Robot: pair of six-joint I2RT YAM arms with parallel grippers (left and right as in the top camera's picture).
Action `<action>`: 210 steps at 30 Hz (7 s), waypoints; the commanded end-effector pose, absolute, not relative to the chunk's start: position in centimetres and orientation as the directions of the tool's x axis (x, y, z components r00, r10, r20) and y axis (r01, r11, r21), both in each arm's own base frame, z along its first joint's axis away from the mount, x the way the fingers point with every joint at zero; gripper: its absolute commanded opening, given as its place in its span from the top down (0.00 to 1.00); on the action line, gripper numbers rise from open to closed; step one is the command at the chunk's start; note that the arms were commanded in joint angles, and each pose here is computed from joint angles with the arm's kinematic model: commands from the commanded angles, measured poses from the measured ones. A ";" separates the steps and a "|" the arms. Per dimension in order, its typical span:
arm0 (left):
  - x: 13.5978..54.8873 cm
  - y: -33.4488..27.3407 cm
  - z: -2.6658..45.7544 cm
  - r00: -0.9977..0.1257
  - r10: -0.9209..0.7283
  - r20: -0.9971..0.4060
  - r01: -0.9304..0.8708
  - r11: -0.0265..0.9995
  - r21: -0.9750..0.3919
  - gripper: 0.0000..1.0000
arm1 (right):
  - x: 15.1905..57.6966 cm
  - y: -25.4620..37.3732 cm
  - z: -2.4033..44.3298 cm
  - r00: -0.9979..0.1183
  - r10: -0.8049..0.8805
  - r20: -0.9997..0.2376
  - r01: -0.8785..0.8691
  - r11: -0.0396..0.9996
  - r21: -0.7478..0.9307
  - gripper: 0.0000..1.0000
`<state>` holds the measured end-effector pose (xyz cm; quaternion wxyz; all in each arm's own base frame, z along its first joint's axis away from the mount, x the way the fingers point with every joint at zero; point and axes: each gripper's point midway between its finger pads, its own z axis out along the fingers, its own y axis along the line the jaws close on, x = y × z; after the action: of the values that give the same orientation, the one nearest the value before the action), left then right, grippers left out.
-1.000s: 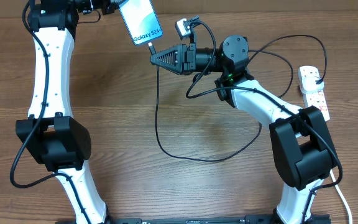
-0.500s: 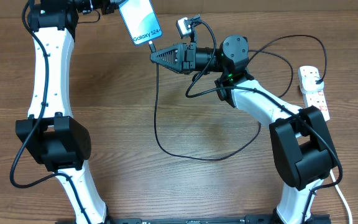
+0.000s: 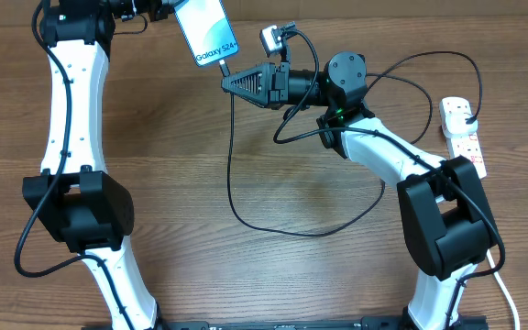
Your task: Plug charger to phone and switch on socket
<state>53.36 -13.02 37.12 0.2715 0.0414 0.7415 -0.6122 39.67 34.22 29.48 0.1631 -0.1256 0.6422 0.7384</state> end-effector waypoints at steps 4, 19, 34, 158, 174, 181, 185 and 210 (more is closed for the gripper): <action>52.9 -13.9 37.3 -0.852 -0.238 -0.466 0.418 0.224 -0.880 0.96 | 40.3 34.1 31.4 -0.921 0.139 -0.364 -0.384 -0.164 0.909 0.96; 54.3 -12.7 37.0 -0.866 -0.328 -0.377 0.307 0.247 -0.919 0.96 | 40.5 34.0 31.8 -0.946 0.146 -0.291 -0.315 -0.184 0.931 0.96; 54.3 -12.4 38.8 -0.864 -0.336 -0.374 0.323 0.199 -0.925 0.95 | 40.2 34.1 32.0 -0.947 0.138 -0.289 -0.312 -0.193 0.930 0.96; 54.6 -12.2 38.7 -0.833 -0.334 -0.440 0.379 0.233 -0.896 0.95 | 40.0 34.1 31.9 -0.948 0.124 -0.292 -0.312 -0.192 0.931 0.96; 54.0 -12.6 38.8 -0.858 -0.311 -0.408 0.360 0.202 -0.911 0.96 | 40.1 34.1 31.9 -0.947 0.129 -0.295 -0.316 -0.192 0.929 0.96; 53.7 -12.9 38.8 -0.871 -0.299 -0.390 0.348 0.186 -0.919 0.96 | 40.1 34.1 31.9 -0.947 0.129 -0.296 -0.316 -0.191 0.929 0.96; 53.6 -13.3 38.8 -0.872 -0.292 -0.393 0.352 0.184 -0.918 0.96 | 40.1 34.1 31.9 -0.947 0.129 -0.295 -0.316 -0.192 0.929 0.96; 53.7 -13.8 38.8 -0.854 -0.289 -0.432 0.387 0.203 -0.900 0.96 | 40.0 34.1 31.9 -0.951 0.123 -0.285 -0.305 -0.193 0.933 0.96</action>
<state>54.21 -13.13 38.11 0.2626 0.0128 0.7313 -0.6293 40.03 33.94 31.27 0.1356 -0.0706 0.6248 0.7656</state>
